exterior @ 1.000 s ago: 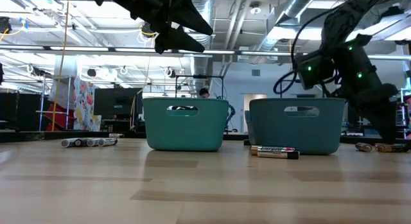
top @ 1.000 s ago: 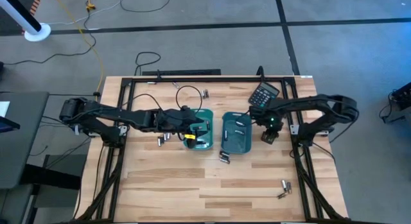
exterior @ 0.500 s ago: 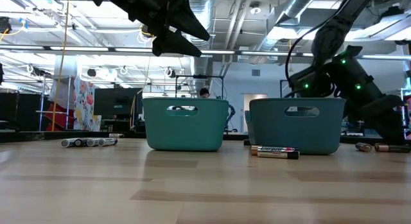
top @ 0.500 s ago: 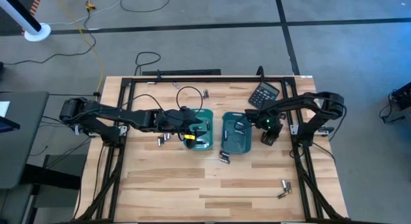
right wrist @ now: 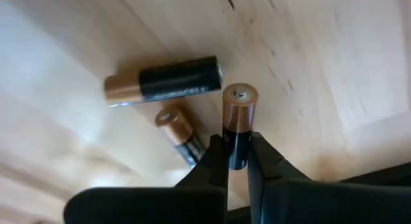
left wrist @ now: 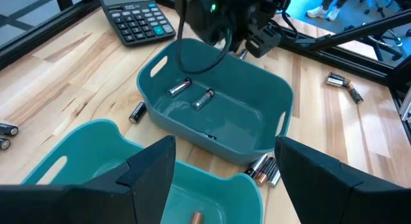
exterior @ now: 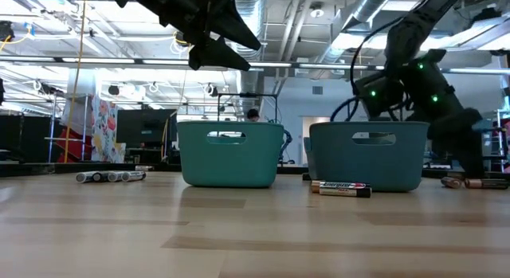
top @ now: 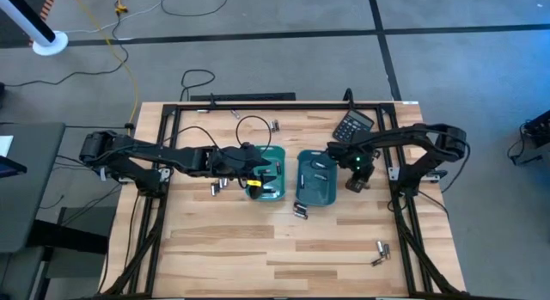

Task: Sort batteries
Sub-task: Put the black battery into the green bin

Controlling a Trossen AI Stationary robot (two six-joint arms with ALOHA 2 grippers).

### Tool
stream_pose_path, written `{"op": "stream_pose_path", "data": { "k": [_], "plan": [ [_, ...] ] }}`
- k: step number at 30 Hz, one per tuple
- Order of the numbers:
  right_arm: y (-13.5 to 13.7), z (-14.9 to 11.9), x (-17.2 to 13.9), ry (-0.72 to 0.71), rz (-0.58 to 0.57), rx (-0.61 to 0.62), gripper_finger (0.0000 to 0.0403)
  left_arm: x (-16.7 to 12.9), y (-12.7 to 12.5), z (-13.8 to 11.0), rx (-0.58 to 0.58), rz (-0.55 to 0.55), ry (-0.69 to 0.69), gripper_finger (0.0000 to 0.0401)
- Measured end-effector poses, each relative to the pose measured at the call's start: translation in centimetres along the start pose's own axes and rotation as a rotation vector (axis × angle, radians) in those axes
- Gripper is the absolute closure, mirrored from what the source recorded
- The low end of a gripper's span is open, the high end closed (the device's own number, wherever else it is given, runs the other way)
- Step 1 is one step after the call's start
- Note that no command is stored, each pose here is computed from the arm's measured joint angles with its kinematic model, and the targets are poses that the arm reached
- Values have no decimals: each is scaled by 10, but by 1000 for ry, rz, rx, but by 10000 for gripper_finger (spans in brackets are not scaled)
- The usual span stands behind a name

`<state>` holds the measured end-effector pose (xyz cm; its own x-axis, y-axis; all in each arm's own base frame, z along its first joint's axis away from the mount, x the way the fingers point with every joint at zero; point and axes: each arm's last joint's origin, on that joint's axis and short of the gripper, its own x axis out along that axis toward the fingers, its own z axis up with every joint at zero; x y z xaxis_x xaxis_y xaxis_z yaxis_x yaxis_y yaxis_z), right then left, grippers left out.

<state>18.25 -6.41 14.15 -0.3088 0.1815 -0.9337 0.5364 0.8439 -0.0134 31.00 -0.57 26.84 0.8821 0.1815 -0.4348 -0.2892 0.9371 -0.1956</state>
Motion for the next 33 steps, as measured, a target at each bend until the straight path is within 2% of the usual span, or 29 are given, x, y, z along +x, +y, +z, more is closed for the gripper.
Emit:
{"op": "stream_pose_path", "data": {
  "k": [7,14,20,25,29,33],
  "plan": [
    [-3,-20,-23,10,-3,32,377,0,0,0,-42,-1,-1,140],
    [-8,-53,-55,-185,44,76,376,0,0,0,-48,-1,-1,140],
    [-14,-90,-84,-474,135,117,376,0,0,0,10,0,-1,140],
    [-16,-110,-111,-850,248,91,376,0,2,1,-10,5,-5,140],
    [-15,-114,-135,-1161,343,58,376,0,5,0,35,20,13,140],
    [-5,-105,-157,-1366,414,-12,376,-10,14,-8,48,28,1,140]
  ]
}}
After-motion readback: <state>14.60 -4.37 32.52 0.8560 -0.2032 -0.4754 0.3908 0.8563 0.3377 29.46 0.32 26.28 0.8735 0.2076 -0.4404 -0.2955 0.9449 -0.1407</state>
